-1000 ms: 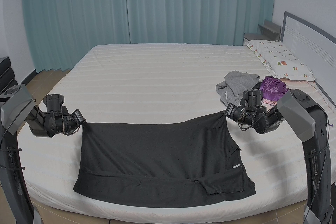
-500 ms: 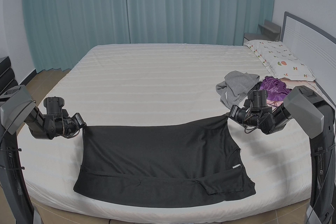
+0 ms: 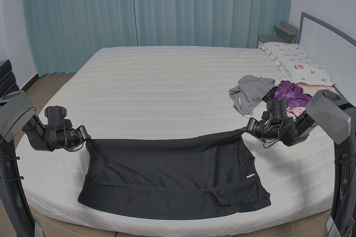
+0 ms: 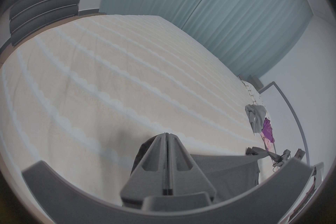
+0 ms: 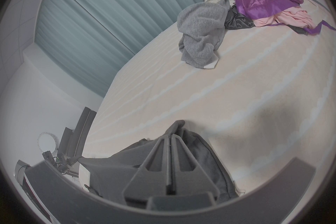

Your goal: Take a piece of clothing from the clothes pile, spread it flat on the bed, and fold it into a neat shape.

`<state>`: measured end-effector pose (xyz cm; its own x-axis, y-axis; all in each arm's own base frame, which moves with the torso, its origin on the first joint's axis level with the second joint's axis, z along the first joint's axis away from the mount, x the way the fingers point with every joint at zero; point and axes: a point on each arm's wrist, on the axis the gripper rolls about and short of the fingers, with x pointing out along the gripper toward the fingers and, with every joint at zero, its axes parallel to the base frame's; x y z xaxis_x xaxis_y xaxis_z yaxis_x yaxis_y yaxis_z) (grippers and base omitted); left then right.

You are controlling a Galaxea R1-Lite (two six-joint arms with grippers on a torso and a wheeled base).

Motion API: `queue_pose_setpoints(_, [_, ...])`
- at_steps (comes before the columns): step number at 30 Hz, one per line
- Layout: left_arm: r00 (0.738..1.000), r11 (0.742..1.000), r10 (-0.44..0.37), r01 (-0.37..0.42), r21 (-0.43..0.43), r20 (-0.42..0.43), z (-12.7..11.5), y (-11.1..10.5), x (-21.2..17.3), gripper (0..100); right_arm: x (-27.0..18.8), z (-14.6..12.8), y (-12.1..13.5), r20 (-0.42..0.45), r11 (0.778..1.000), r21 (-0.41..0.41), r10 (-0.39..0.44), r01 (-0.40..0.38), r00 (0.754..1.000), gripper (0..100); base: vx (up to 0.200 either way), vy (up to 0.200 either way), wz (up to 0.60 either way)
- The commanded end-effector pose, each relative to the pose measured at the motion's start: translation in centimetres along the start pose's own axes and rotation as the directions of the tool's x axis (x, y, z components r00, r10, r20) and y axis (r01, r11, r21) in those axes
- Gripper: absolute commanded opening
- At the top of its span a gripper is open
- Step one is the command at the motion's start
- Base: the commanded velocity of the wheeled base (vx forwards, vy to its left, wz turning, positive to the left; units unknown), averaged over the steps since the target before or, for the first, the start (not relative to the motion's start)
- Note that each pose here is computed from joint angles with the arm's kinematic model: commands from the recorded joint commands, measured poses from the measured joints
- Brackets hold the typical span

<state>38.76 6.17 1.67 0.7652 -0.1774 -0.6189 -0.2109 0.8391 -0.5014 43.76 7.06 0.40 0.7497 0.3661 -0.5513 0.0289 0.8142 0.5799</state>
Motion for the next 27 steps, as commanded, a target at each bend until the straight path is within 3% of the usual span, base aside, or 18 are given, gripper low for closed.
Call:
queue_pose_setpoints(1, [1.0, 1.0, 0.001, -0.001, 0.013, -0.003, -0.3, -0.3, -1.3, 0, -1.2, 0.0, 0.3, -0.005, 1.0, 0.004, 0.002, -0.002, 1.0, 0, 0.0, 0.0, 0.0])
queue_pose_setpoints(8, [1.0, 1.0, -0.005, 0.005, 0.03, -0.014, -1.3, -1.4, -3.7, 0, -3.5, -0.9, 0.1, -0.045, 1.0, 0.024, -0.006, 0.007, 0.999, 0, 0.0, 0.0, 0.0])
queue_pose_setpoints(18, [0.996, 0.999, 0.029, -0.026, 0.031, -0.087, -3.6, -0.5, -4.3, 0, -5.7, -3.0, -0.5, -0.121, 0.999, 0.033, -0.026, 0.03, 0.992, 0, 0.0, 0.0, 0.0])
queue_pose_setpoints(27, [0.996, 0.998, 0.035, -0.03, 0.046, -0.088, -4.0, -0.6, -5.7, 0, -7.2, -4.7, -1.1, -0.157, 0.999, 0.013, -0.034, 0.036, 0.987, 0, 0.0, 0.0, 0.0])
